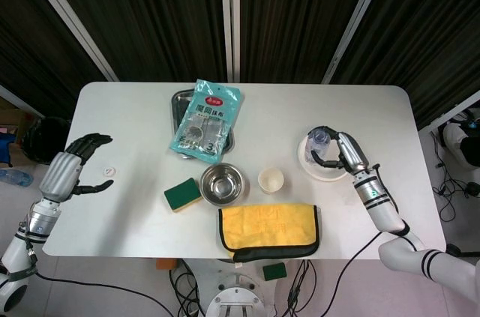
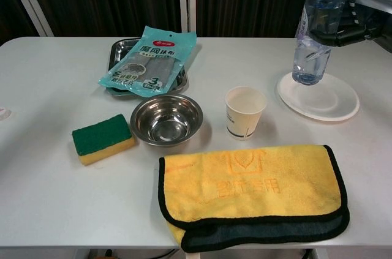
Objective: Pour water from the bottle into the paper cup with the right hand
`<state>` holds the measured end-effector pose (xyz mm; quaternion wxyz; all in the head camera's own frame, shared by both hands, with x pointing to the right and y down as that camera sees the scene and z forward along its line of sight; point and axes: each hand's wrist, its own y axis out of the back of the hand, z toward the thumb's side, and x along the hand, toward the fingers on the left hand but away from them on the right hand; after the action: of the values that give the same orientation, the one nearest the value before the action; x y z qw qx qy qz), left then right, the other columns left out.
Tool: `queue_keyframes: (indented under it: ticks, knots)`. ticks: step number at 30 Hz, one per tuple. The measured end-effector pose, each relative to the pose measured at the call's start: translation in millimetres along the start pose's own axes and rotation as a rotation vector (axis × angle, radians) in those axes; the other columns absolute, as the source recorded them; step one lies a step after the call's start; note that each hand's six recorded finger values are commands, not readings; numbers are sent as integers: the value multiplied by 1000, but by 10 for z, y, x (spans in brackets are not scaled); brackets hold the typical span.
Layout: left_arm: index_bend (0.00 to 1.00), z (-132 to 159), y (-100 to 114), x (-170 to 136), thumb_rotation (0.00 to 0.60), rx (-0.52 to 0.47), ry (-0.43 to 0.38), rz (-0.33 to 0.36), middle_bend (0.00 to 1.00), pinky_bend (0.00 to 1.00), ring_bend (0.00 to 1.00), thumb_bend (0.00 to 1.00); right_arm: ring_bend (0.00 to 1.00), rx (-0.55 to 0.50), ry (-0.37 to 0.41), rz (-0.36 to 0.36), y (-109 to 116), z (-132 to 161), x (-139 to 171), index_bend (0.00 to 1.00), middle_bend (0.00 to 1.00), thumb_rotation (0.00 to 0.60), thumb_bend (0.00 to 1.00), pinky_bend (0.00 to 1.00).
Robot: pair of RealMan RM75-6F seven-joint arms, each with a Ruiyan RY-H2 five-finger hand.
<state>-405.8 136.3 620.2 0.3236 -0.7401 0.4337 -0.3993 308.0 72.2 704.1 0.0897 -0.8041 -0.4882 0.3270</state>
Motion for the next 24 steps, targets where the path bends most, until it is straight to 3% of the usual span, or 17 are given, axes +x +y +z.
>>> queue_keyframes:
  ticks: [7, 16, 24]
  knots:
    - [191, -17, -27, 10, 600, 3, 6, -12, 186, 185, 131, 128, 376, -119, -59, -52, 192, -276, 92, 794, 495, 600, 552, 433]
    - [191, -19, -45, 27, 600, 15, 8, -22, 186, 185, 131, 131, 377, -74, -86, -117, 358, -627, 114, 795, 495, 600, 553, 433]
    - [191, -45, -66, 62, 600, 23, 18, -35, 186, 185, 131, 131, 378, -106, -91, -119, 268, -805, 32, 788, 483, 600, 540, 411]
